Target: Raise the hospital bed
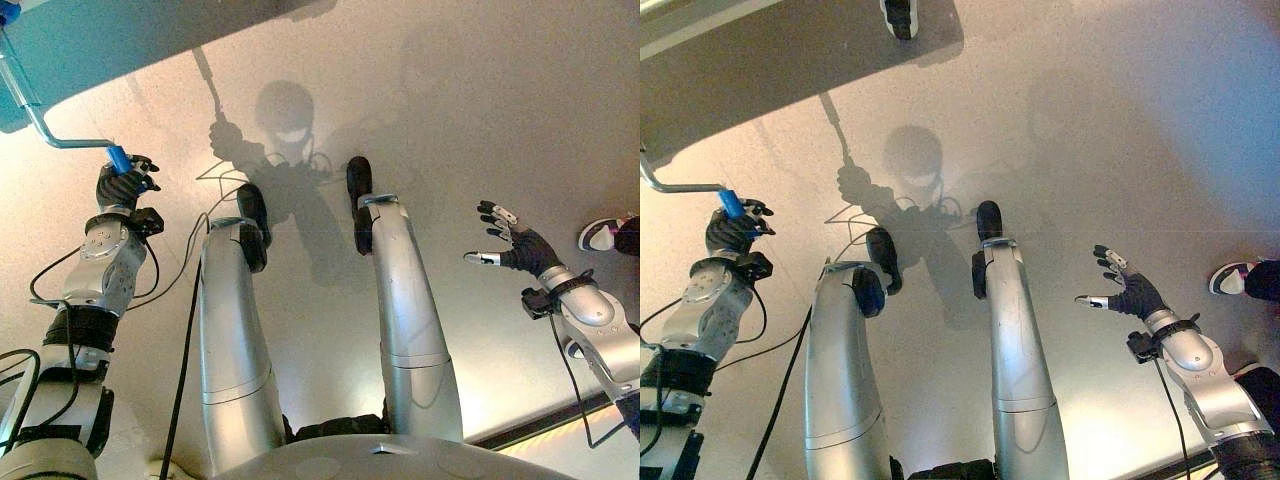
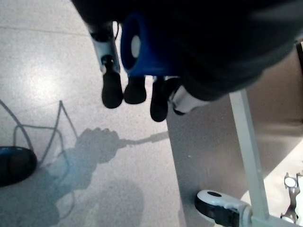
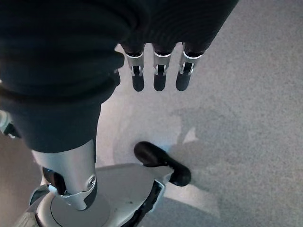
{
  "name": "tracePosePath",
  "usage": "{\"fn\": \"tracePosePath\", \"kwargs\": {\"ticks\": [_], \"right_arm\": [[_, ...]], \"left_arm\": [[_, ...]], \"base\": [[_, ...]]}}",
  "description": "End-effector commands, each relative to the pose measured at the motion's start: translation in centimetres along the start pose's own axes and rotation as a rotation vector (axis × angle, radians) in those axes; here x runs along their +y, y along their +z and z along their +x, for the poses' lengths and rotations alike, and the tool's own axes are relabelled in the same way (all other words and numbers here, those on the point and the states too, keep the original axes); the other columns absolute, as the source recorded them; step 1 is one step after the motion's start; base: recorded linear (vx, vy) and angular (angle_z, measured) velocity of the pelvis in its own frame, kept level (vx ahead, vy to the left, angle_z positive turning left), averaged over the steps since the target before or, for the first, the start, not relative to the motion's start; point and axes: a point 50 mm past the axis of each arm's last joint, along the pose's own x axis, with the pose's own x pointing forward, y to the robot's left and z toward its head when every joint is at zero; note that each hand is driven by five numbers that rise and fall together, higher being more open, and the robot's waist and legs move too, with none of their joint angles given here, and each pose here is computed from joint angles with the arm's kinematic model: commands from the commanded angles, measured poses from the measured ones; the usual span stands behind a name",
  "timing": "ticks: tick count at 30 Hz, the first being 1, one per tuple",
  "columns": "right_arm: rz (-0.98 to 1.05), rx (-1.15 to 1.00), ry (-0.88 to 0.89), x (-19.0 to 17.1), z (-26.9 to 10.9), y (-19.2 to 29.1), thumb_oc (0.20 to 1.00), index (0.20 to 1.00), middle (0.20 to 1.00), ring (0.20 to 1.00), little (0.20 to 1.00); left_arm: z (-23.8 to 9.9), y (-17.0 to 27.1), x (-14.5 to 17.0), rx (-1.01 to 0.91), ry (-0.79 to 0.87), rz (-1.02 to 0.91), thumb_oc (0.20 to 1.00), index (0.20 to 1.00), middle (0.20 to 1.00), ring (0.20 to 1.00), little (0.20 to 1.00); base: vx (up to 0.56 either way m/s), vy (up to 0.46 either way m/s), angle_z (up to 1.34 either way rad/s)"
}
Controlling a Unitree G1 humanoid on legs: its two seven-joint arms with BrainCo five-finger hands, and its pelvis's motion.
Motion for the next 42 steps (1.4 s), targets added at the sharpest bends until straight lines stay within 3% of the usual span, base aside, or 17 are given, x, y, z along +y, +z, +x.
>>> {"fn": "tracePosePath", "kwargs": {"ticks": [1,24,42], "right_arm": [[0.028,0.044,0.013,0.4,-1.6,-1.3,1.0,1.0,1.0,1.0,1.0],[-0.035,0.213,0.052,0.7,-2.7,-5.2,1.0,1.0,1.0,1.0,1.0],[-0.058,0.28,0.08,1.5,-3.7,-7.3,1.0,1.0,1.0,1.0,1.0]], "left_arm": [[-0.9,-0.3,-2.2,-0.055,-0.109,-0.003,0.2,0.2,0.2,0.2,0.2],[-6.2,-0.5,-0.7,-0.079,-0.291,-0.013,0.2,0.2,0.2,0.2,0.2],[-9.0,-0.8,3.1,-0.039,-0.246,-0.027,0.2,0.2,0.2,0.2,0.2]], "base": [[0.0,0.0,0.0],[-0.01,-0.015,0.07],[0.02,0.004,0.05]]}}
